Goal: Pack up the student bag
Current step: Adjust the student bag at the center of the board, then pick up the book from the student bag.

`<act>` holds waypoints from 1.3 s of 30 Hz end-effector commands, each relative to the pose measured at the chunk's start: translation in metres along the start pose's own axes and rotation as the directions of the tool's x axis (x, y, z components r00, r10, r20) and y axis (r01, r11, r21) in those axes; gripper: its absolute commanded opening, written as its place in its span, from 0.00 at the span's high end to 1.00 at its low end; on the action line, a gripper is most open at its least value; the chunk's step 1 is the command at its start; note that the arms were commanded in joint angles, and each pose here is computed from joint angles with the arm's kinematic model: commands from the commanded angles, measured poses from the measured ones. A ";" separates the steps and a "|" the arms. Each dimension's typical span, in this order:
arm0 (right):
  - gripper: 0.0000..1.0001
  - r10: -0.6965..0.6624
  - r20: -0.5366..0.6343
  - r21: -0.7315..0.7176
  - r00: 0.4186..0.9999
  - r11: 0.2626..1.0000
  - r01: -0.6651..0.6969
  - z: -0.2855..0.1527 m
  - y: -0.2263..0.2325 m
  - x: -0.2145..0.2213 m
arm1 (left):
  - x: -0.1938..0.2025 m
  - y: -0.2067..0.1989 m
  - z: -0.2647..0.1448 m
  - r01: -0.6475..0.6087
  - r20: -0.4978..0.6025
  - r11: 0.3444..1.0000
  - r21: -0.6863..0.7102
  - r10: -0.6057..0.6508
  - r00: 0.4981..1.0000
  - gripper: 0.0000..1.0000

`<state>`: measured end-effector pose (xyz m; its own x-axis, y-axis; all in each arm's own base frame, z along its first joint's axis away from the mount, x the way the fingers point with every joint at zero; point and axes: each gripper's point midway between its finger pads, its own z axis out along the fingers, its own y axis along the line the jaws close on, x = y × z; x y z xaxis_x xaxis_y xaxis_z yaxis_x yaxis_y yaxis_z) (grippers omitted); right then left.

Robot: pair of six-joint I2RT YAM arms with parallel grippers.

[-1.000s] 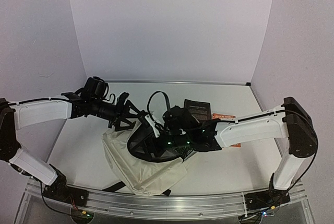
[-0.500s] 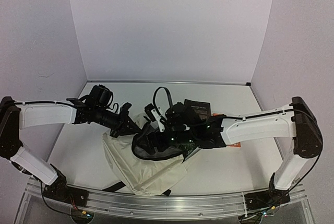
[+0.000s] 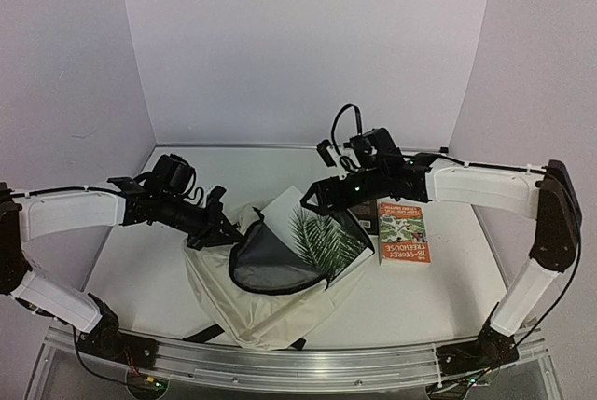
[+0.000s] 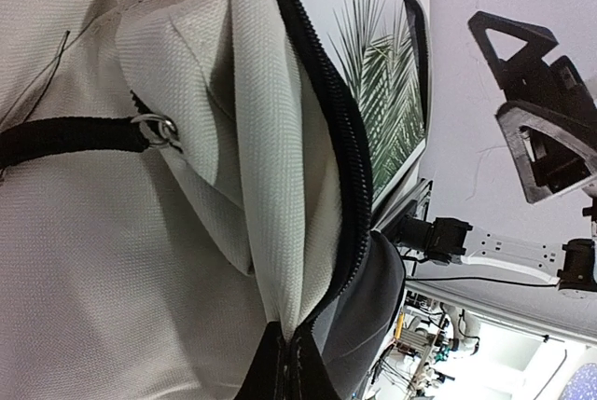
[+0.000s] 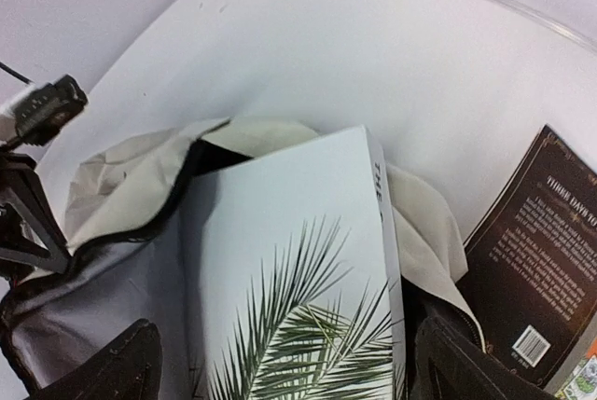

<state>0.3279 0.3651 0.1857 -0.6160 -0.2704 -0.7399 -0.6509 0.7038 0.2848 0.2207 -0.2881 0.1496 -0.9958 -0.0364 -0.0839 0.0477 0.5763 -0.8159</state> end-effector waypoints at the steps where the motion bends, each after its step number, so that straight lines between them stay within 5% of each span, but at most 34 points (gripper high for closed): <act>1: 0.12 0.017 -0.141 -0.132 0.990 0.991 -0.036 0.019 -0.004 0.031 | 0.015 0.013 -0.006 0.000 -0.021 0.998 -0.063 -0.001 1.000 1.00; 10: 0.16 0.106 -0.251 -0.162 0.962 0.975 -0.150 0.037 -0.041 0.057 | 0.017 0.024 -0.015 0.002 0.008 0.992 -0.130 -0.001 1.000 1.00; 20: 0.21 0.092 -0.424 -0.371 0.901 0.890 -0.265 0.050 -0.011 0.096 | 0.011 0.035 -0.037 0.009 0.077 0.982 -0.191 0.006 0.997 1.00; 24: 0.31 0.093 -0.443 -0.473 0.892 0.821 -0.320 0.047 0.007 0.088 | 0.001 0.037 -0.045 0.006 0.102 0.981 -0.192 0.014 0.995 1.00; 31: 0.60 0.120 -0.462 -0.516 0.879 0.770 -0.376 0.041 0.019 0.077 | -0.065 0.039 -0.072 -0.093 0.217 0.974 -0.207 0.139 0.966 1.00; 39: 0.70 0.176 -0.491 -0.487 0.853 0.756 -0.437 0.025 0.039 0.100 | -0.162 -0.006 -0.049 -0.334 0.211 0.937 -0.101 0.348 0.913 1.00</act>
<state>0.2880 0.3787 0.0918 -0.8541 -0.4168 -0.3111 -0.4703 0.3637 0.8041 0.3022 -0.2311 0.1547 -0.9747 -0.0408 -0.2199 0.1330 0.6845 -0.7168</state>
